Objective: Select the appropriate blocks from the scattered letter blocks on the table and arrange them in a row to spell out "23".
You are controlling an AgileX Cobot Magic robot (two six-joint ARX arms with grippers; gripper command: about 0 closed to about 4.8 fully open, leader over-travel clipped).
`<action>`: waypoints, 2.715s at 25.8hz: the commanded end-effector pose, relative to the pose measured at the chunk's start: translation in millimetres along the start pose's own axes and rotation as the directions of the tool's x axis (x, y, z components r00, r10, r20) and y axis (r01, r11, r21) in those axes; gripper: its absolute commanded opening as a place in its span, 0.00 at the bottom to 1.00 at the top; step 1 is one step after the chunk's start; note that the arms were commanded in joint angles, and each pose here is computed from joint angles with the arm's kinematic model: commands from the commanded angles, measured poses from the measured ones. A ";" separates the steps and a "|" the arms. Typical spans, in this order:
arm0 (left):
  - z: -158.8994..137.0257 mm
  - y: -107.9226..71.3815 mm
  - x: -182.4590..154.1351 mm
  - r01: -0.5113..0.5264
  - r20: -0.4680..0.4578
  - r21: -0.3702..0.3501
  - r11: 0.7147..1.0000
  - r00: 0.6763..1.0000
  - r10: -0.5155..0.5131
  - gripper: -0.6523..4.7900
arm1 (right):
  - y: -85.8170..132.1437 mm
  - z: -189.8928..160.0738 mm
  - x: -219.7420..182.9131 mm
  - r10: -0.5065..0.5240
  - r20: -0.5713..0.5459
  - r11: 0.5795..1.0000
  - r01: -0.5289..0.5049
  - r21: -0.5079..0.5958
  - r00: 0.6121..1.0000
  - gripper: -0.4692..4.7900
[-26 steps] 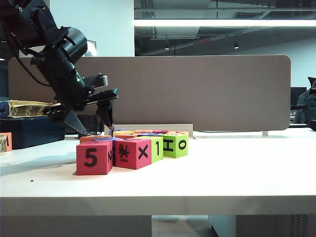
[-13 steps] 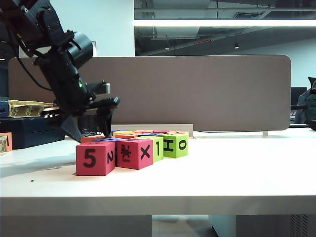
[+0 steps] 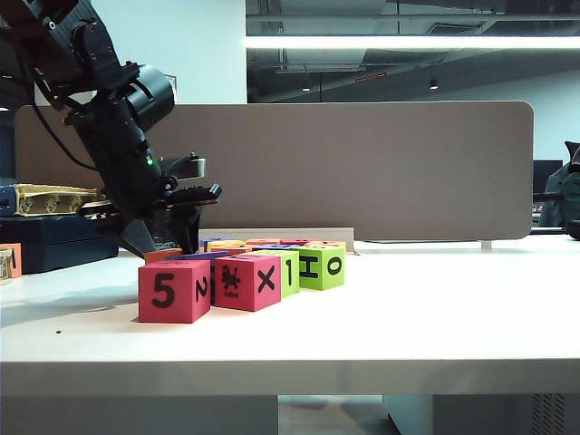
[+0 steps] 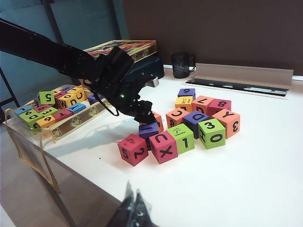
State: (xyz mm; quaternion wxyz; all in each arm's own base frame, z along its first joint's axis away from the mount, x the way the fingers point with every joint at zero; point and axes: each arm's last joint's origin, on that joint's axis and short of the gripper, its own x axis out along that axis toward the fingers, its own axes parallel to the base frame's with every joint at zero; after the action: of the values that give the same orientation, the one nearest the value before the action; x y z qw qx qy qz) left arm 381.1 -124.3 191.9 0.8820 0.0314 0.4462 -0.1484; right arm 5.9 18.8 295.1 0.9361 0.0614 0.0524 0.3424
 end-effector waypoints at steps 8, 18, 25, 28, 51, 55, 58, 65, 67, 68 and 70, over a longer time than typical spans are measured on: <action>12.5 -2.3 -26.2 -0.001 0.042 0.010 1.000 0.999 0.001 0.60 | 1.7 1.0 -1.8 0.001 0.016 1.000 -0.001 -0.017 1.000 0.09; 46.7 -20.9 -82.0 0.028 0.005 -0.026 0.999 1.000 -0.027 0.60 | 1.6 1.0 -1.8 -0.002 0.017 1.000 0.003 -0.017 1.000 0.09; 39.9 -92.9 -89.0 0.148 -0.012 -0.048 0.988 0.989 -0.149 0.60 | 1.2 0.4 -1.8 -0.011 0.012 1.000 0.011 -0.012 1.000 0.09; 35.7 -115.2 -91.4 0.184 -0.006 -0.063 0.981 0.983 -0.185 0.60 | 0.9 -0.3 -1.8 -0.022 0.007 1.000 0.022 -0.007 1.000 0.09; -13.1 -198.2 -30.4 -0.015 -0.060 -0.117 0.993 0.998 0.008 0.60 | 0.1 -3.9 -1.9 -0.040 -0.023 0.999 0.040 0.019 0.999 0.09; -11.8 -198.6 -29.9 -0.017 -0.040 -0.155 0.988 0.999 0.011 0.60 | 0.1 -4.1 -1.9 -0.039 -0.025 0.999 0.040 0.020 0.999 0.09; -14.8 -198.7 -23.1 -0.035 -0.054 -0.165 0.986 0.998 0.027 0.60 | 0.1 -4.2 -1.9 -0.040 -0.026 0.999 0.040 0.021 0.999 0.09; -20.9 -199.1 -13.3 -0.047 -0.098 -0.153 0.987 0.995 0.032 0.61 | 0.1 -4.2 -1.9 -0.039 -0.026 0.999 0.040 0.021 0.999 0.09; -21.2 -199.2 -12.7 -0.047 -0.098 -0.153 0.987 0.995 0.033 0.61 | 0.1 -4.2 -1.9 -0.039 -0.026 0.999 0.040 0.021 0.999 0.09; -21.2 -199.0 -12.6 -0.048 -0.099 -0.150 0.988 0.995 0.033 0.62 | 0.1 -4.2 -1.9 -0.039 -0.026 0.999 0.040 0.020 0.999 0.09; -21.3 -199.3 -12.6 -0.039 -0.103 -0.150 0.988 0.994 0.024 0.63 | 0.1 -4.2 -1.9 -0.040 -0.026 0.999 0.040 0.021 0.999 0.09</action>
State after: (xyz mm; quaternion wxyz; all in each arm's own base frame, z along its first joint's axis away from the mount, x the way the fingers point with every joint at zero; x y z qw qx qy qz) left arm 299.7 -307.3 202.1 0.8605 -0.0180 0.5006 -0.0932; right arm 6.0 18.0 289.7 0.9400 0.0710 0.0801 0.3241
